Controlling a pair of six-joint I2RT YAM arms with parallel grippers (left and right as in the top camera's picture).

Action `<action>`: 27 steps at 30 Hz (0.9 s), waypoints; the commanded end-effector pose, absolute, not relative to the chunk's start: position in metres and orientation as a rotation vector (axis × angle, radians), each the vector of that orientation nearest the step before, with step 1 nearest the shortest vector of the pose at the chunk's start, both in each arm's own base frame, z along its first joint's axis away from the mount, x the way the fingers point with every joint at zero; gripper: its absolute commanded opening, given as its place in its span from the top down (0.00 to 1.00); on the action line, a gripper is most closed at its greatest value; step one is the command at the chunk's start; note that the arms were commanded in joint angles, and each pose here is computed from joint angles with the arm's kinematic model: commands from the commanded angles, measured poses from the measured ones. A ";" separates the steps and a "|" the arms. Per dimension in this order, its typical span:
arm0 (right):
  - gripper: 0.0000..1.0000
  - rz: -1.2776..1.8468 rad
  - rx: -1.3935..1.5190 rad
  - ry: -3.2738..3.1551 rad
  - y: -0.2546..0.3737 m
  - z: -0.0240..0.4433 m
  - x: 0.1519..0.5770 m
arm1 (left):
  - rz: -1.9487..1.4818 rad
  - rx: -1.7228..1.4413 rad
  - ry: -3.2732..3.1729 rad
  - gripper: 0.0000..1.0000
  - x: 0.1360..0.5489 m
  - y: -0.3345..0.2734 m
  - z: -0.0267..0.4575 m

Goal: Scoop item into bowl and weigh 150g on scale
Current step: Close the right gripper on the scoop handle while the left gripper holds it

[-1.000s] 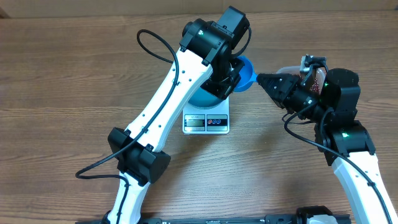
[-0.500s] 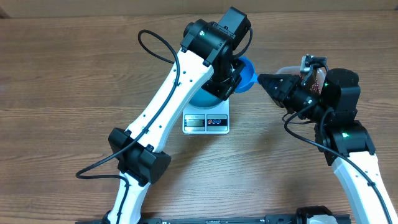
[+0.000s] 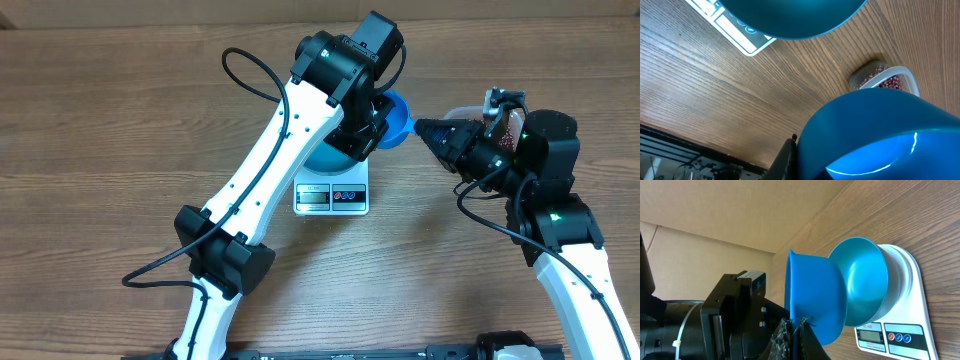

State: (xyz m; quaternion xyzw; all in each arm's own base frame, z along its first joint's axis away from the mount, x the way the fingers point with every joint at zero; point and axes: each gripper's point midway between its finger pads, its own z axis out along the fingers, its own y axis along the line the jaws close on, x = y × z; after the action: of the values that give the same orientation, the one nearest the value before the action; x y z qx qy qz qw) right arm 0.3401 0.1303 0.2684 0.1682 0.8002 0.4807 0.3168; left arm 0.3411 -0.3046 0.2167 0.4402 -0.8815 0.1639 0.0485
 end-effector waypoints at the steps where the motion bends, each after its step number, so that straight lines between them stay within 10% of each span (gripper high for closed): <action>1: 0.96 1.256 0.414 2.074 0.131 0.282 0.343 | 0.517 1.342 -2.690 0.96 0.339 -0.310 0.221; 13: 0.76 1.246 0.424 2.074 0.129 0.281 0.344 | 0.509 1.337 -2.690 0.96 0.338 -0.309 0.221; 27: 0.92 1.232 0.447 2.084 0.127 0.278 0.344 | 0.496 1.339 -2.690 0.96 0.337 -0.307 0.220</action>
State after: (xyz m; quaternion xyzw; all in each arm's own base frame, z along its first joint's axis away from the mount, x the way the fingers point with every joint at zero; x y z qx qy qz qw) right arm 0.3418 0.1271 0.2655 0.1769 0.8025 0.4715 0.3201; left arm 0.3382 -0.3023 0.2157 0.4414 -0.8820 0.1568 0.0519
